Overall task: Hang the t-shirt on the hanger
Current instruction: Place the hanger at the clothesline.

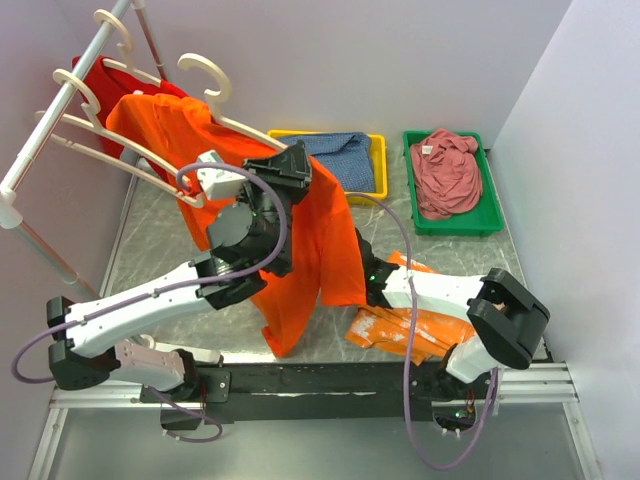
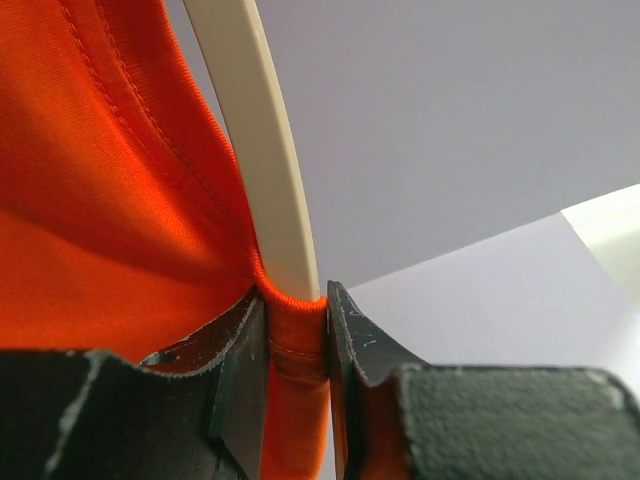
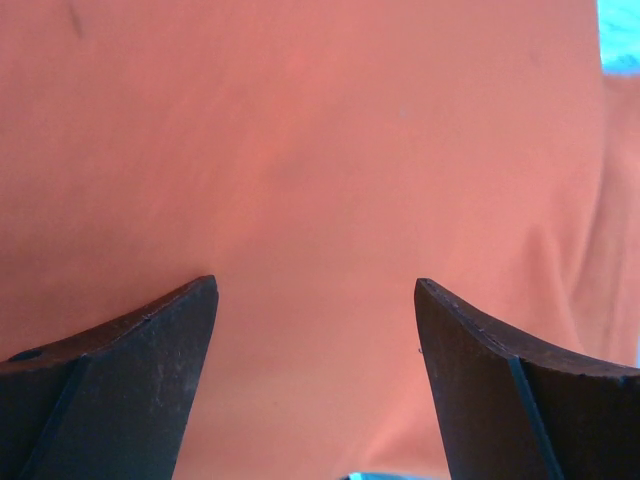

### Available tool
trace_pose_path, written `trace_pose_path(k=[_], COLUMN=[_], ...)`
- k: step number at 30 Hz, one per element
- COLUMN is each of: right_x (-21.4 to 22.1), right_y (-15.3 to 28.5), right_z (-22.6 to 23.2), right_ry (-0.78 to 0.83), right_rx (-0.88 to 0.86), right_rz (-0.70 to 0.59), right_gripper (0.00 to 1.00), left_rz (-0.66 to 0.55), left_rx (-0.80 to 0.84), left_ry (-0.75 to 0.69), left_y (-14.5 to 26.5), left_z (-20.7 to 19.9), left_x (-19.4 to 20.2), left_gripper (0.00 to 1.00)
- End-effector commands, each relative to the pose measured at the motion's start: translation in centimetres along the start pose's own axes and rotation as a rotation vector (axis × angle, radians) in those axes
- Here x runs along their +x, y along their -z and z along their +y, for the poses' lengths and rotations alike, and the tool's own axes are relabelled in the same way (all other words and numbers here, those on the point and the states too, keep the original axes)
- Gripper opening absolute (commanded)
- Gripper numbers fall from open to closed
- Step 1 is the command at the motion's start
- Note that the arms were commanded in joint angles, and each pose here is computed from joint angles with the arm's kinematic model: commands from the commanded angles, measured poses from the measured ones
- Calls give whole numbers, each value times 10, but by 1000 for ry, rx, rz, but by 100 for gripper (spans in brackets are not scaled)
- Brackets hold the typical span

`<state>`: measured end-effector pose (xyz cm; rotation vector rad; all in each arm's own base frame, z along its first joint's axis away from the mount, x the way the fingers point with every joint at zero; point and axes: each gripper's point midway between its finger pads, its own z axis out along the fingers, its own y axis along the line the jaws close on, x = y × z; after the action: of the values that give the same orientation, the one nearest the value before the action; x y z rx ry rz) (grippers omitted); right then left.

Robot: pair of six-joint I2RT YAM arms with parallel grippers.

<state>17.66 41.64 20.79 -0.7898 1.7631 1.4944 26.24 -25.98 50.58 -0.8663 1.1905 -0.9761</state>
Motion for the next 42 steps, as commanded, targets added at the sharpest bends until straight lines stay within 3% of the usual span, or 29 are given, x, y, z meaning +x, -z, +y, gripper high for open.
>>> trace_pose_path(k=[1,20,42], right_x=[-4,3,7], right_y=[10,18,24], right_z=[-4,-21,-31], right_ry=[25,28,23], right_rx=[-13,32,63], right_rz=[-21,8,29], right_gripper=[87,87,87], left_rz=[-20,-131,-249], left_rx=[44,-12,-42], left_ry=[35,61,125], left_y=[-11,-84,-116], left_z=[-20,9,34], left_x=[-10,-55,-127], left_gripper=[1,1,1])
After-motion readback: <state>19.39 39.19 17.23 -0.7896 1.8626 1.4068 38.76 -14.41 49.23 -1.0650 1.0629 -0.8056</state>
